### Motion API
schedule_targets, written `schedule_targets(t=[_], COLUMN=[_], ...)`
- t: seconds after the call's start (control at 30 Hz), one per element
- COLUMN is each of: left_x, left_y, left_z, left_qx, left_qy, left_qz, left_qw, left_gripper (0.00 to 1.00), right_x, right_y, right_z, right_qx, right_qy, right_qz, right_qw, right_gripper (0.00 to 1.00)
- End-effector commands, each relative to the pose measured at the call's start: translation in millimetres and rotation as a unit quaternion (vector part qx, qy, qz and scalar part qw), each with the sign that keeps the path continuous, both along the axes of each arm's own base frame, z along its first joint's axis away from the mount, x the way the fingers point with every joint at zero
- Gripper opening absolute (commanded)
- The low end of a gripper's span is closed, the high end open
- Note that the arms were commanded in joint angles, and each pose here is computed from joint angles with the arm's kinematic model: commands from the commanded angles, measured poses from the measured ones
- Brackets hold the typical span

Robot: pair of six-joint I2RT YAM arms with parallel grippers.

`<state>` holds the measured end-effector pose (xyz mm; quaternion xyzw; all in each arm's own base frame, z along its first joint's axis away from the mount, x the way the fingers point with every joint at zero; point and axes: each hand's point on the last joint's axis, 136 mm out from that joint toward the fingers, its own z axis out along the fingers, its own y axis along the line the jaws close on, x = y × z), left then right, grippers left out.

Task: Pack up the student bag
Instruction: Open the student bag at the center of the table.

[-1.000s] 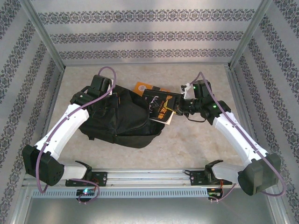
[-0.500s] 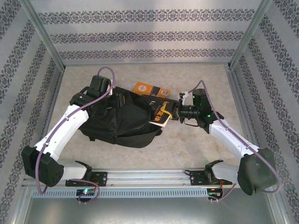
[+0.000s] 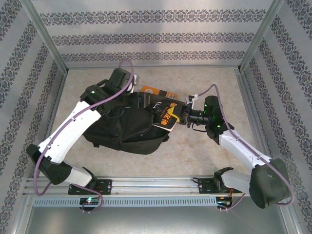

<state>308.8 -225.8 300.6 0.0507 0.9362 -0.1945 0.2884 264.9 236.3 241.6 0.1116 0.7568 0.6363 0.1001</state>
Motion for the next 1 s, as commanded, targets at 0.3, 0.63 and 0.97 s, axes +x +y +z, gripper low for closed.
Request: schedule_targets(t=[0.3, 0.63, 0.97], left_x=[-9.7, -6.6, -19.3], left_y=[-20.9, -20.4, 6.5], left_z=[-43.8, -40.0, 31.6], left_qx=[0.134, 0.156, 0.142], left_qy=[0.131, 0.132, 0.051], left_qz=[0.046, 0.041, 0.029], left_qw=[0.981, 0.978, 0.988], left_gripper=[0.71, 0.22, 0.00], right_x=[-13.0, -13.6, -22.8], right_y=[5.5, -4.0, -30.5], right_z=[36.4, 27.3, -17.1], right_qx=[0.023, -0.005, -0.158], right_qy=[-0.100, -0.097, -0.076], right_qz=[0.029, 0.013, -0.021], right_qw=[0.994, 0.995, 0.984], right_gripper=[0.00, 0.00, 0.00])
